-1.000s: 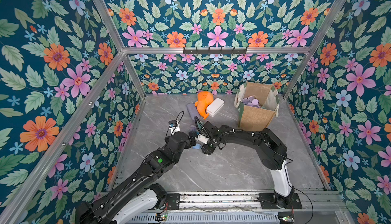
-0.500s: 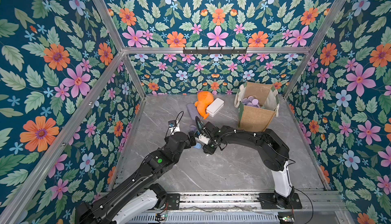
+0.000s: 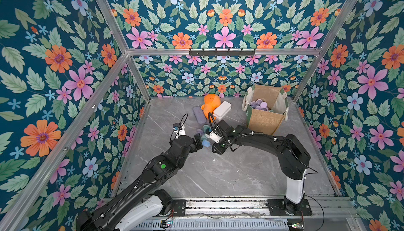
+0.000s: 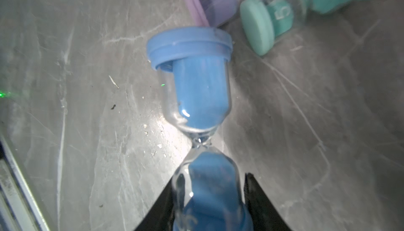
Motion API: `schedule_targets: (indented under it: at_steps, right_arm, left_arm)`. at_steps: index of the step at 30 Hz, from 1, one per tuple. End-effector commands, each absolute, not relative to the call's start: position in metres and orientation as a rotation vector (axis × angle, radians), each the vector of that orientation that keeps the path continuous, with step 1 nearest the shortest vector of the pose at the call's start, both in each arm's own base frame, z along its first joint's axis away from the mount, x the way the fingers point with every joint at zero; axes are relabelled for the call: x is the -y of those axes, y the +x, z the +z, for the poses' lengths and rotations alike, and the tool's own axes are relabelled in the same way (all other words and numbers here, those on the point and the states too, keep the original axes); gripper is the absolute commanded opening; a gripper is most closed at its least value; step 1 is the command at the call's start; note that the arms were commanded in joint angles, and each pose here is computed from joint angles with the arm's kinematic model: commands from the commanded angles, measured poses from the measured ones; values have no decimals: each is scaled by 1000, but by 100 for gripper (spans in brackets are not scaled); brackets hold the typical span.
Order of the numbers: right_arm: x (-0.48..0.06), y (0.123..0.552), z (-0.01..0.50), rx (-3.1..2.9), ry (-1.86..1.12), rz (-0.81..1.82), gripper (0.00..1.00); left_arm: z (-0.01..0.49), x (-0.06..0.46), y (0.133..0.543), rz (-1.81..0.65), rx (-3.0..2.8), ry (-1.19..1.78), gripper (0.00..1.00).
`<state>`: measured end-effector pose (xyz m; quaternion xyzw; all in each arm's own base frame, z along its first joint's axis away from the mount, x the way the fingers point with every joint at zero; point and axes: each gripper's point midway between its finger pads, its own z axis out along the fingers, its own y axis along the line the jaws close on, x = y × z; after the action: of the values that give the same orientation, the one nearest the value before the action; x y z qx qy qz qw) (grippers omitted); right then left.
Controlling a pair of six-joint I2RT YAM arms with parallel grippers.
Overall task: Put the hourglass into the canvas bag
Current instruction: Pick up the hourglass from the center of the board, then place the hourglass in the canvas bag.
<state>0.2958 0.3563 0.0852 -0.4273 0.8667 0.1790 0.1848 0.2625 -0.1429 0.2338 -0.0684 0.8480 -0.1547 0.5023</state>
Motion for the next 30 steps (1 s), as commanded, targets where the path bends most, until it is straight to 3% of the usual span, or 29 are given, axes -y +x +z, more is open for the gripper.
schedule_targets:
  at_steps: [1,19,30]
  right_arm:
    - [-353,299,108,-2455,-1098,581,42]
    - [-266,357,263,-2359,-581,696,42]
    - [-168,418,306,-2316,-210,585,42]
  left_arm:
    - [247,146,265,-391,-2018,-149,100]
    - [296,210,295,-548,-1949,33,100]
    - [304,254,317,-634,-1941,115,100]
